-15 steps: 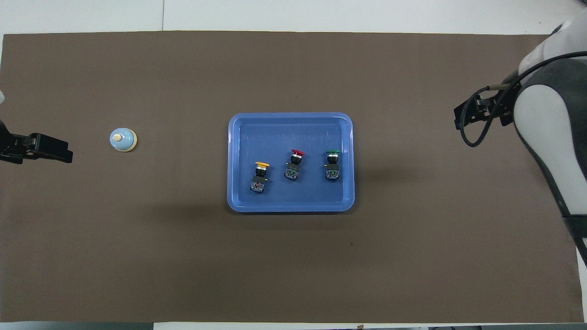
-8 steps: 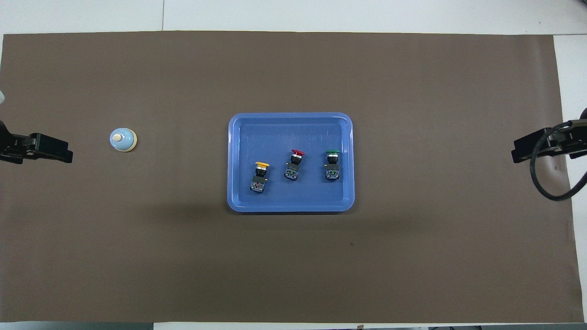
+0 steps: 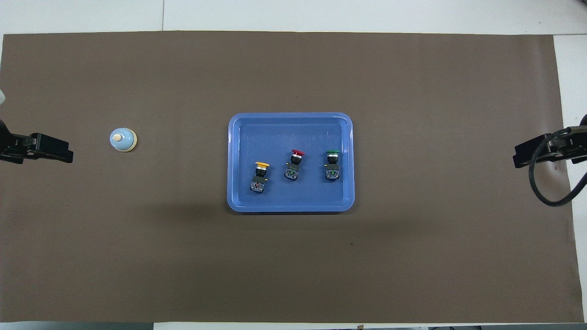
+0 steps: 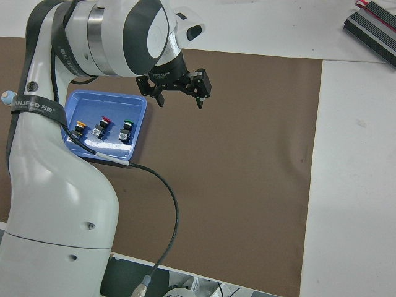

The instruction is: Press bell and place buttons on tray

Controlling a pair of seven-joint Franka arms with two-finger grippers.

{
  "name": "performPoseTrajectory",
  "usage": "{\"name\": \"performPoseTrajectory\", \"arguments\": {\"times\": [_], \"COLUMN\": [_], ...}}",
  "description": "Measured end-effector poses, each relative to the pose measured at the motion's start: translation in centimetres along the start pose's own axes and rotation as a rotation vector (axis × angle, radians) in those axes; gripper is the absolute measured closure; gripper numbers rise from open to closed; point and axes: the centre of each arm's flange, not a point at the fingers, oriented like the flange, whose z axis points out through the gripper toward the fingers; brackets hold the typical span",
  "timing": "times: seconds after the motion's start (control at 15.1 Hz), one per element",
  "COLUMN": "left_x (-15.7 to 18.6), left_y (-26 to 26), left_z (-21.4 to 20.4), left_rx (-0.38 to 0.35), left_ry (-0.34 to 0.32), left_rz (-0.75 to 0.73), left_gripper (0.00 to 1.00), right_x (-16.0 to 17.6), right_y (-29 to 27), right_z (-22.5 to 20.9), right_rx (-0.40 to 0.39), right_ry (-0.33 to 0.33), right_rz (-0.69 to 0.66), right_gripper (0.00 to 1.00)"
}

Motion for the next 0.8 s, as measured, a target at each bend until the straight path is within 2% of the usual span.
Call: {"name": "performPoseTrajectory", "arguments": {"times": [0.07,0.33,0.6,0.66,0.8], "left_x": [0.1,0.9,3.7,4.7,6.7], "left_y": [0.0,-0.2,-0.6,-0.8,-1.0], "left_z": [0.1,1.3,5.7,7.3,10.6], "left_rx": [0.001,0.001,0.001,0.001,0.001], "left_ry": [0.009,0.031,0.046,0.049,0.058], "left_rz": [0.0,-0.003,-0.007,-0.008,-0.01], "left_gripper": [0.04,0.51,0.95,0.99,0.99], "right_x": [0.0,0.0,0.0,0.0,0.0], "right_y": [0.0,0.0,0.0,0.0,0.0], "right_z": [0.0,0.0,0.1,0.1,0.1], "right_rx": [0.0,0.0,0.0,0.0,0.0], "right_ry": [0.0,-0.001,-0.002,-0.002,-0.002], "right_rz": [0.0,0.0,0.0,0.0,0.0], "right_gripper": [0.0,0.0,0.0,0.0,0.0]}}
